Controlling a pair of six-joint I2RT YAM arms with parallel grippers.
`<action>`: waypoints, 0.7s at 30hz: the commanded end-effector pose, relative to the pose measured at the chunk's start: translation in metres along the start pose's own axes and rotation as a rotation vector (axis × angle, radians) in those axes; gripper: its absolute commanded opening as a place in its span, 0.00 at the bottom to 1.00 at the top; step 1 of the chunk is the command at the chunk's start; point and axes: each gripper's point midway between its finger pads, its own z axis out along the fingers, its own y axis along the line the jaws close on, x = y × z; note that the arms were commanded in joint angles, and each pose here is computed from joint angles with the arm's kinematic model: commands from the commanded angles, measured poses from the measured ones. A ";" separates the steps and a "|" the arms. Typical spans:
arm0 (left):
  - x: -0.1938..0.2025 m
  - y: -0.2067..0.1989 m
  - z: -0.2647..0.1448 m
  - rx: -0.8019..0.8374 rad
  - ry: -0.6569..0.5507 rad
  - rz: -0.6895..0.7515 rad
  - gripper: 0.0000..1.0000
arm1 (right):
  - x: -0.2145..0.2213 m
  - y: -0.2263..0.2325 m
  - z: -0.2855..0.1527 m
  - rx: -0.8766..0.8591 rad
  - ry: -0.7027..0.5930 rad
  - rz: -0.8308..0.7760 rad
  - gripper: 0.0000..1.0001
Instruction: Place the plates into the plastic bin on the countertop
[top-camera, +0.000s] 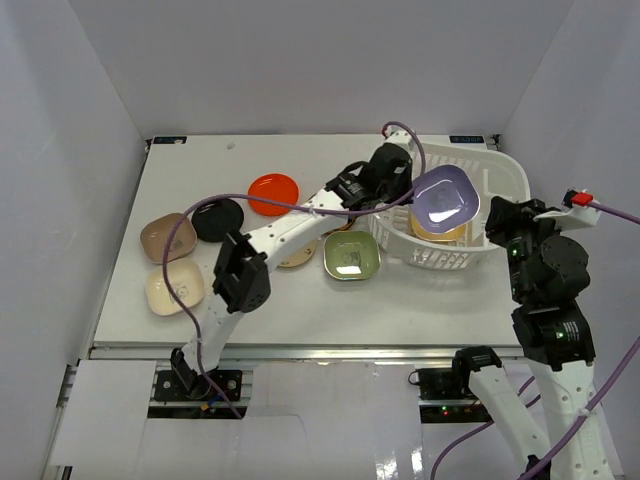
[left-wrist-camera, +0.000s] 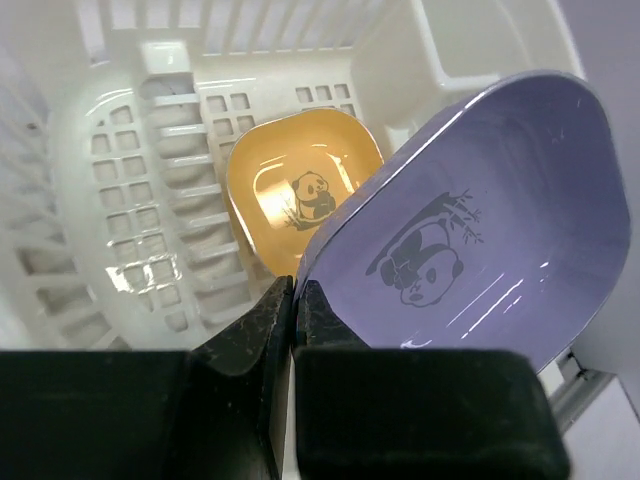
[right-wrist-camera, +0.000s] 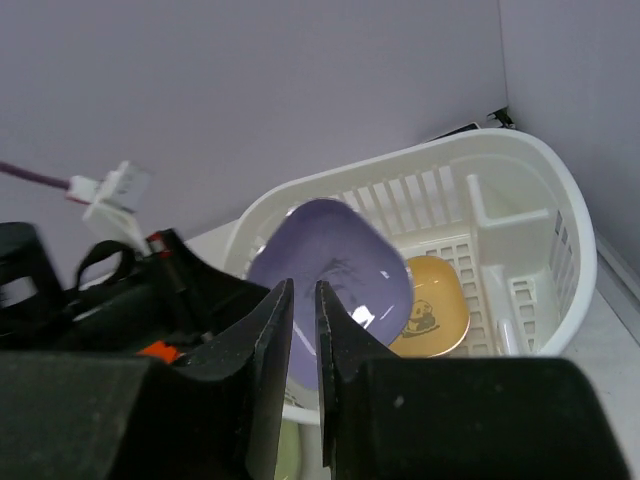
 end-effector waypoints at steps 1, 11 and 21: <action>0.007 -0.006 0.019 0.003 0.039 0.038 0.00 | 0.001 0.010 -0.014 -0.069 0.035 0.013 0.21; -0.091 -0.004 -0.040 -0.021 -0.191 0.092 0.96 | 0.059 0.083 -0.034 -0.547 0.283 -0.019 0.33; -0.031 0.181 -0.194 -0.296 -0.197 -0.197 0.87 | 0.175 0.129 -0.037 -0.742 0.599 -0.182 0.59</action>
